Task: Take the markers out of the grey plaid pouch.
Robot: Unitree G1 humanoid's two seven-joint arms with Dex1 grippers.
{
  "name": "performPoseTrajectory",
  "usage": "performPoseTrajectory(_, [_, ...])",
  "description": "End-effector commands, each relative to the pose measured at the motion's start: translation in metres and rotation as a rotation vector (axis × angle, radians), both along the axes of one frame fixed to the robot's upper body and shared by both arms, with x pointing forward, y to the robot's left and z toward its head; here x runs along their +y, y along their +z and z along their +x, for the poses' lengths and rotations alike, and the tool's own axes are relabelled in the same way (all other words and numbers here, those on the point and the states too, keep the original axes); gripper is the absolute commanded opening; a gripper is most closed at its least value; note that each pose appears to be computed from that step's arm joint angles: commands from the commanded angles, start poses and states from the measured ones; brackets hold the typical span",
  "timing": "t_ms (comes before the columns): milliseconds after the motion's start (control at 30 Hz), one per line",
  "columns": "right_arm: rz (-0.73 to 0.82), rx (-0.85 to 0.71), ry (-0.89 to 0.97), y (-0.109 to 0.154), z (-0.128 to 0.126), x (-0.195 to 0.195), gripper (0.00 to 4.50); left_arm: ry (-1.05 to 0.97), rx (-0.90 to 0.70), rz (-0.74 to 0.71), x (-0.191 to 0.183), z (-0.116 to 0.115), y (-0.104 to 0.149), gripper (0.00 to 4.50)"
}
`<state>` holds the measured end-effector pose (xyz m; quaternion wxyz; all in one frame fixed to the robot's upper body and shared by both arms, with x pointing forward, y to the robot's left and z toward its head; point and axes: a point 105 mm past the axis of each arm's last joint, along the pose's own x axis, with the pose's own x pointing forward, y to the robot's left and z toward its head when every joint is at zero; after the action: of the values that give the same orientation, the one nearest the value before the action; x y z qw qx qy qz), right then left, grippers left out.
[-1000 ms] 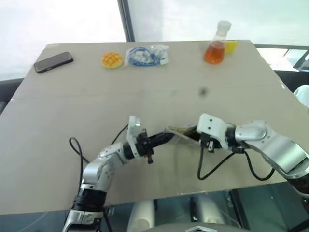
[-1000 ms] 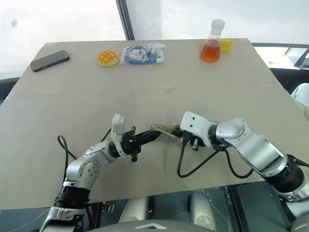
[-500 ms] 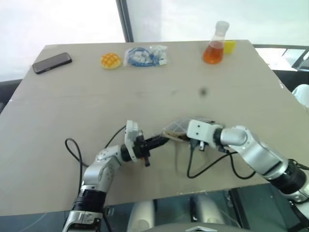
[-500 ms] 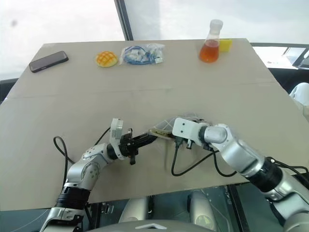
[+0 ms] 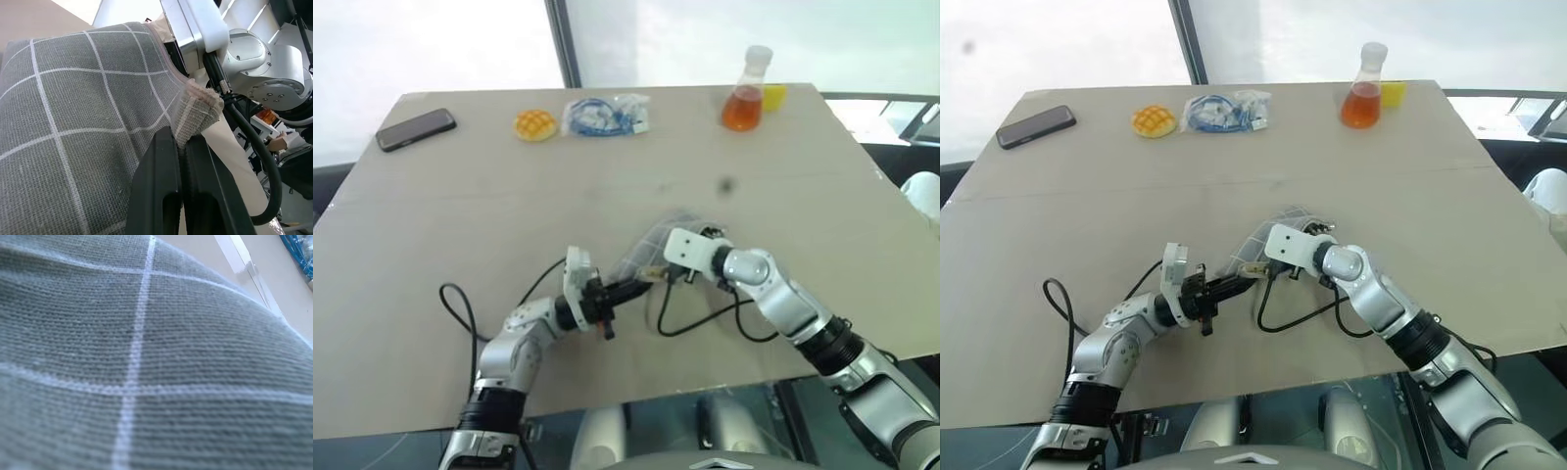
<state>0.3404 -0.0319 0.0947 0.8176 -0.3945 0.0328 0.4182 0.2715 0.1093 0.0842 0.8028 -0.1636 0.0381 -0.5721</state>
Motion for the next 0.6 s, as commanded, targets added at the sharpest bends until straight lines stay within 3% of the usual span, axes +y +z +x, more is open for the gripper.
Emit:
performPoseTrajectory(33, [0.042,-0.001,-0.031,0.005,0.001,-0.009,1.43,-0.012,-0.019,-0.014,0.000,-0.004,0.004,0.00])
performPoseTrajectory(133, [0.111,-0.004,-0.056,0.015,0.001,-0.009,1.43,-0.012,-0.019,-0.015,0.000,-0.004,0.004,0.00])
performPoseTrajectory(367, [0.111,-0.008,-0.045,0.014,-0.002,-0.004,1.43,-0.038,0.009,-0.053,-0.001,-0.006,0.007,0.00])
performPoseTrajectory(600, [0.053,0.095,0.024,0.023,-0.025,-0.021,1.43,-0.147,0.101,-0.178,0.001,-0.015,0.034,0.00])
